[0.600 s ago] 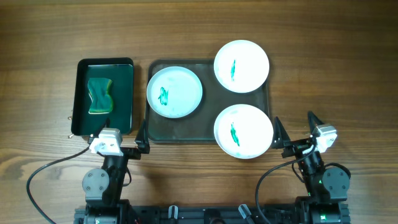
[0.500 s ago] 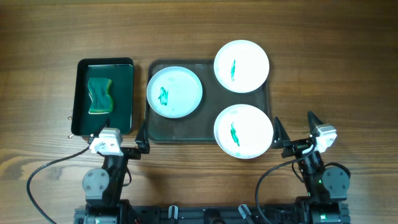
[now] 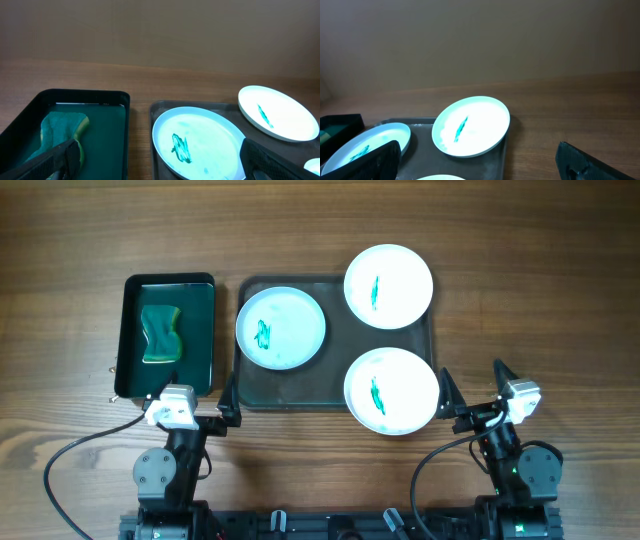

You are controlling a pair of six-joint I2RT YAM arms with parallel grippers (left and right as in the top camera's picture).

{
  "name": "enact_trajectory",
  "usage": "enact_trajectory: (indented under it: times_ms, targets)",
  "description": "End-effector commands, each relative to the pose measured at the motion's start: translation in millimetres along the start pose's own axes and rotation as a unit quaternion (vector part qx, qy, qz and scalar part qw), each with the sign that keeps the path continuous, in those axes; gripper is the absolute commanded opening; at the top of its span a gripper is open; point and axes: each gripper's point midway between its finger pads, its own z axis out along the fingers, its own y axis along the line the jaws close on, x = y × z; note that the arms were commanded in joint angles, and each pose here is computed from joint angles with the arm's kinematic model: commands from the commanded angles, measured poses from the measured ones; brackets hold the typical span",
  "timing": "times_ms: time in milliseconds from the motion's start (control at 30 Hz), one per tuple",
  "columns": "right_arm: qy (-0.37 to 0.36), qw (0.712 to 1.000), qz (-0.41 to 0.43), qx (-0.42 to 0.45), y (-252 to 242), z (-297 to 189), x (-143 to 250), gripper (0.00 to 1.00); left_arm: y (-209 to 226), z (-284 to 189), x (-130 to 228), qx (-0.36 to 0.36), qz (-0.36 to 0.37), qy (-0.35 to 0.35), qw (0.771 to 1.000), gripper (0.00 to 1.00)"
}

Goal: Clean dirty plates on tray and stack at the side

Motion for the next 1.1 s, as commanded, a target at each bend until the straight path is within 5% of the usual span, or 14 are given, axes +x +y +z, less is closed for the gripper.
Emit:
enact_trajectory:
  times_ms: [0,700,867,1067]
  targets:
    - [0.003,1.0,0.004,0.001,0,1,2,1.0,4,1,5,-0.009,-0.006,0.005,1.0,1.0]
    - [0.005,0.997,0.039,-0.061,23,-2,-7,1.0,-12,-1,-4,0.033,-0.006,0.008,0.999,1.0]
    - [0.011,0.997,0.04,-0.07,33,-6,-39,1.0,-19,-6,-38,0.03,-0.025,0.074,0.996,1.0]
    - [0.171,0.981,0.075,-0.06,40,14,-57,1.0,-23,15,-94,0.009,-0.046,0.218,0.975,1.0]
